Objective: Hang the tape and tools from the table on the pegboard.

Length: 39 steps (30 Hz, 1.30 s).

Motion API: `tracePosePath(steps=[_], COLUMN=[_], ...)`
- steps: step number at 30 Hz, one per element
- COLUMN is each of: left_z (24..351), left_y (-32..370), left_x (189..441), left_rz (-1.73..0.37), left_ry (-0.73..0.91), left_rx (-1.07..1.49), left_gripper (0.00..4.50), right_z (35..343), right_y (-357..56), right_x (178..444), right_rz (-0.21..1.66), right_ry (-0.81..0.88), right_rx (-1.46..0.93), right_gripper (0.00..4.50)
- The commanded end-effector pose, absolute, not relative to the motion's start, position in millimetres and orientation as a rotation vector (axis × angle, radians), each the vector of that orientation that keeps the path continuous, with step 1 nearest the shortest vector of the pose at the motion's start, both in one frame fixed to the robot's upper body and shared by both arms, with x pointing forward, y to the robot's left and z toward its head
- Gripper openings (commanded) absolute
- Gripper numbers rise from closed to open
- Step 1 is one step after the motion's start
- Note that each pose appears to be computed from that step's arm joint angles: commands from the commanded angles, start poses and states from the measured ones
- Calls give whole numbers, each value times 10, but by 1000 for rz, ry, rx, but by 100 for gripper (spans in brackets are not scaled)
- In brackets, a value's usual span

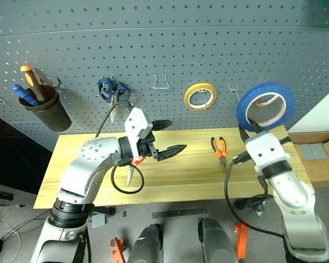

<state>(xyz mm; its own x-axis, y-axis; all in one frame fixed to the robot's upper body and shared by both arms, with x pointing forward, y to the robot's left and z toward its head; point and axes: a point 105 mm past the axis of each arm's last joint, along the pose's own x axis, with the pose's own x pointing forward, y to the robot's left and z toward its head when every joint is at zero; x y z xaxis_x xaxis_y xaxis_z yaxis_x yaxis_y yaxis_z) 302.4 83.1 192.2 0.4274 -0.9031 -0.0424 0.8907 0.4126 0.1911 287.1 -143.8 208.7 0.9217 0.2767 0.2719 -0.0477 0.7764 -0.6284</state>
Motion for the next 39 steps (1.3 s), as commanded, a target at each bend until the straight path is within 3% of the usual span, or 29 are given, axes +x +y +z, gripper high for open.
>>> tracePosePath(steps=[1,6,12,19,25,32,35,39], left_z=[2029,1981,2017,2012,1841,1558,1367,1262], left_y=[808,829,832,887,947,1207,1440,1603], left_x=[2955,2900,2887,2883,2846,2837,2865,2874], left_rz=[-1159,-1178,-1169,-1168,-1168,-1186,-1187,-1219], left_ry=[-98,-68,-87,-85,-89,-69,10,84], left_rx=[190,220,206,193,260,357,430,473], left_gripper=[445,445,445,445,445,445,445,445], right_z=[2090,2026,1930,1776,1575,1091,896,764], right_y=[-1386,-1486,-1584,-1483,-1437,-1139,-1106,-1312], right_x=[3006,3426,3753,3883,3751,3245,3132,3298], right_rz=[224,239,233,278,273,364,314,146], right_ry=[-392,-350,-293,-234,-178,19,147,301], right_rx=[-588,-541,-477,-439,-408,-327,-247,-167], right_gripper=[37,37,37,37,224,446,446,446])
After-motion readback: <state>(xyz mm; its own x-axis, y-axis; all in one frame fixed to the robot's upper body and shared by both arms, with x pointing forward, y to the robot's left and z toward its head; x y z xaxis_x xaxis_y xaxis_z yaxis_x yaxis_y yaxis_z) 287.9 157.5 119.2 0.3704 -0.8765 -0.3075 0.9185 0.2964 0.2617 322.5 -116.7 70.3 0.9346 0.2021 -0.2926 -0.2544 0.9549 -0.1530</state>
